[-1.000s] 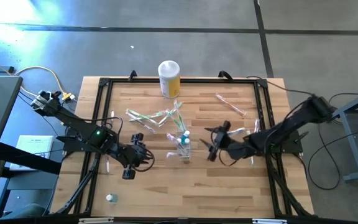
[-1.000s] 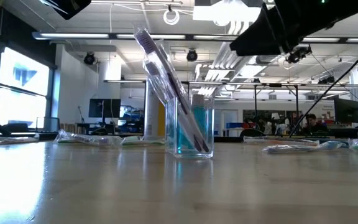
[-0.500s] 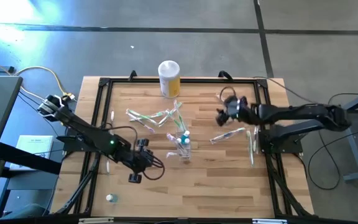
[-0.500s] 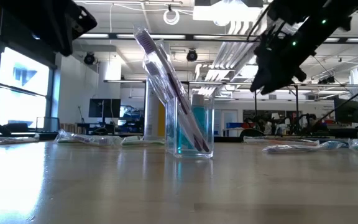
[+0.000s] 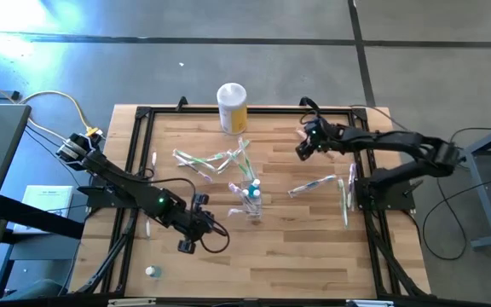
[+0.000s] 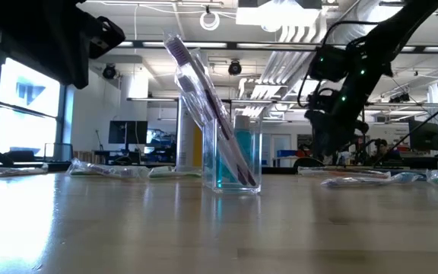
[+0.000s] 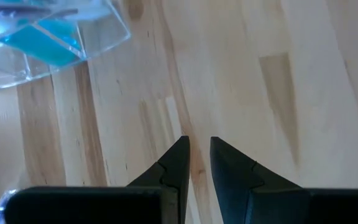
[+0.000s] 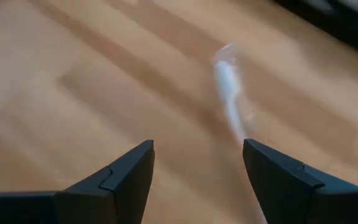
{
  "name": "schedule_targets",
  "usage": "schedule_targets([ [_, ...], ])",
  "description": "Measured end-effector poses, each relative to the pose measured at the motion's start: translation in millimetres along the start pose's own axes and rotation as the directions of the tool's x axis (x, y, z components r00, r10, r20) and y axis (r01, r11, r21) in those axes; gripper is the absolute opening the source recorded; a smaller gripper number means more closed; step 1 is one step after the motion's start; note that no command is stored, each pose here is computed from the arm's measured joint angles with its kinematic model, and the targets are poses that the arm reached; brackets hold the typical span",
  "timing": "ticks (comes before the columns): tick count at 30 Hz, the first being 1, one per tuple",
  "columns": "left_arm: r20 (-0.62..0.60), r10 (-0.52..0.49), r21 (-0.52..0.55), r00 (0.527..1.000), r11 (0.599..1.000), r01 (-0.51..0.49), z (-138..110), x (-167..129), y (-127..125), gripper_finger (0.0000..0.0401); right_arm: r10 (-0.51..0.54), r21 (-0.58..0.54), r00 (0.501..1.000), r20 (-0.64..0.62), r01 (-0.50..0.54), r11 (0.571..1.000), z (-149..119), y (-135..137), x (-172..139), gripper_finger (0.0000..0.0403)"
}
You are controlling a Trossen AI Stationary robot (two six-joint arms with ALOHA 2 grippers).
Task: Pick & Place toothbrushing station
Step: Put the orange toothbrush into the transparent organizer
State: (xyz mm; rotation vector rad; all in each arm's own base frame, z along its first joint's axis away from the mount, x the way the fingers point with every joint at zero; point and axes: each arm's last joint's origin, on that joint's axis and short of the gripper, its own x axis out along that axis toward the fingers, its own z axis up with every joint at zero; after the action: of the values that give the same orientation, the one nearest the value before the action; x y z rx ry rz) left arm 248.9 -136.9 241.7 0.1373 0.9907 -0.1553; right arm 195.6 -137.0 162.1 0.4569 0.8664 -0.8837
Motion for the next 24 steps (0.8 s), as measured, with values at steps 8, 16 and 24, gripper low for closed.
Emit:
schedule_targets([
  [8, 0.056, -0.013, -0.012, 0.998, 1.000, 0.014, 6, 0, -1, 0.0058, -0.109, -0.020, 0.992, 0.056, 0.110, 0.994, 4, -1, 28, 0.0239],
  [16, 0.056, -0.013, -0.012, 0.998, 1.000, 0.013, 5, 0, -1, 0.0058, -0.116, -0.014, 0.991, -0.066, 0.115, 0.993, -6, -12, 54, 0.0239],
  [24, 0.059, -0.008, -0.013, 0.998, 1.000, 0.009, 6, 0, -1, 0.0058, -0.142, -0.059, 0.987, -0.078, 0.137, 0.989, -8, -15, 61, 0.0219],
])
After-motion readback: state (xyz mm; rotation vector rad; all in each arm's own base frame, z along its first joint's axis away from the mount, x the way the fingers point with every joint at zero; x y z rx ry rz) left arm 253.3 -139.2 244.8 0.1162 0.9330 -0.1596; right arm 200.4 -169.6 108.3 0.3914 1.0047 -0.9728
